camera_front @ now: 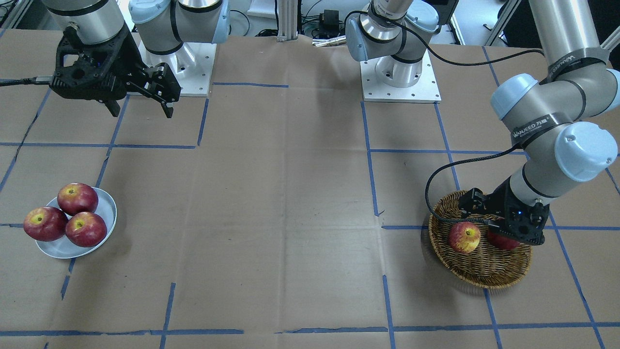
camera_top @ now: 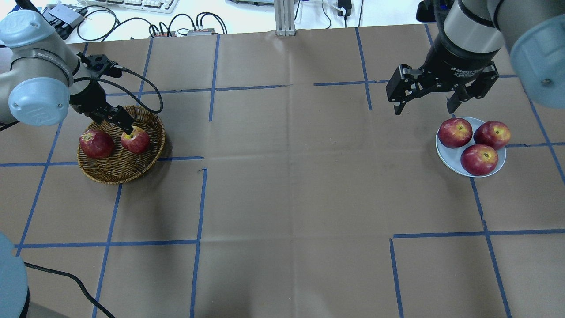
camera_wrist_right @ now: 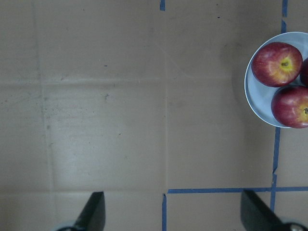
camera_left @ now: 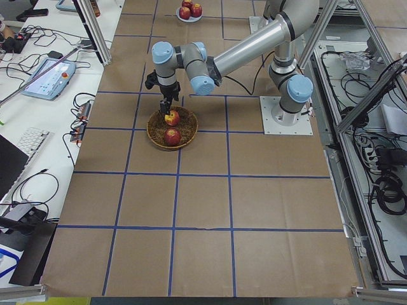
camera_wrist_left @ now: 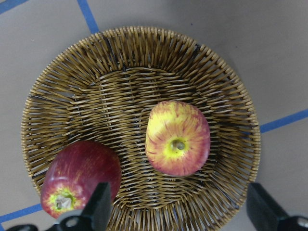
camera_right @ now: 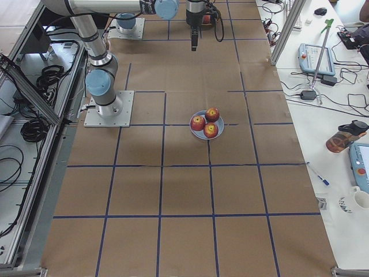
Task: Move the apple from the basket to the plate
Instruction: 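Lower the left gripper into the basket over the yellow-red striped apple, then close the left gripper on the yellow-red striped apple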
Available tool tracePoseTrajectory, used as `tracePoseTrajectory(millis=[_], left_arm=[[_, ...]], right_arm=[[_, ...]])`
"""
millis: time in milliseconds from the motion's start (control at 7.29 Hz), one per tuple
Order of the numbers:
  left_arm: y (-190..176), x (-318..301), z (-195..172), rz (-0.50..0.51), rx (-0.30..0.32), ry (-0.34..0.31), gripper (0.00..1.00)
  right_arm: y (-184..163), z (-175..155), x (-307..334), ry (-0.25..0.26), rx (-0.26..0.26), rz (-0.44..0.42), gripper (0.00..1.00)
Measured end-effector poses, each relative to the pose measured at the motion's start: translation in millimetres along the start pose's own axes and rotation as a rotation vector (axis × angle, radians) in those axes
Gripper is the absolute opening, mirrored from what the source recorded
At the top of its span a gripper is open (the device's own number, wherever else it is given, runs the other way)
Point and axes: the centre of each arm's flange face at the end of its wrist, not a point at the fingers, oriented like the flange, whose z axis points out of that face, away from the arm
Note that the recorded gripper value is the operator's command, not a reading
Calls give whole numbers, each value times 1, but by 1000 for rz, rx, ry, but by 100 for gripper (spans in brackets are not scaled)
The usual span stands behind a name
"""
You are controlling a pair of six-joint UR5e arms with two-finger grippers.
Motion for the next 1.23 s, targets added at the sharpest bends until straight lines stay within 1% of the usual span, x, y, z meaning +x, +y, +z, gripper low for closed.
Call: tracePoseTrajectory(millis=[823,960,1097,1234], left_arm=[[-11,-7,44,-1,-22,17,99],[-9,-5,52,-2,-21,16,99],[-7,-2,63,-3,-7,2,99],[-6,-1,72,-2,11,-14,92]], right_arm=[[0,0,0,0,0,1,100],[0,0,0,0,0,0,100],[0,0,0,0,0,1,100],[0,0,0,-1,-1,1,100]])
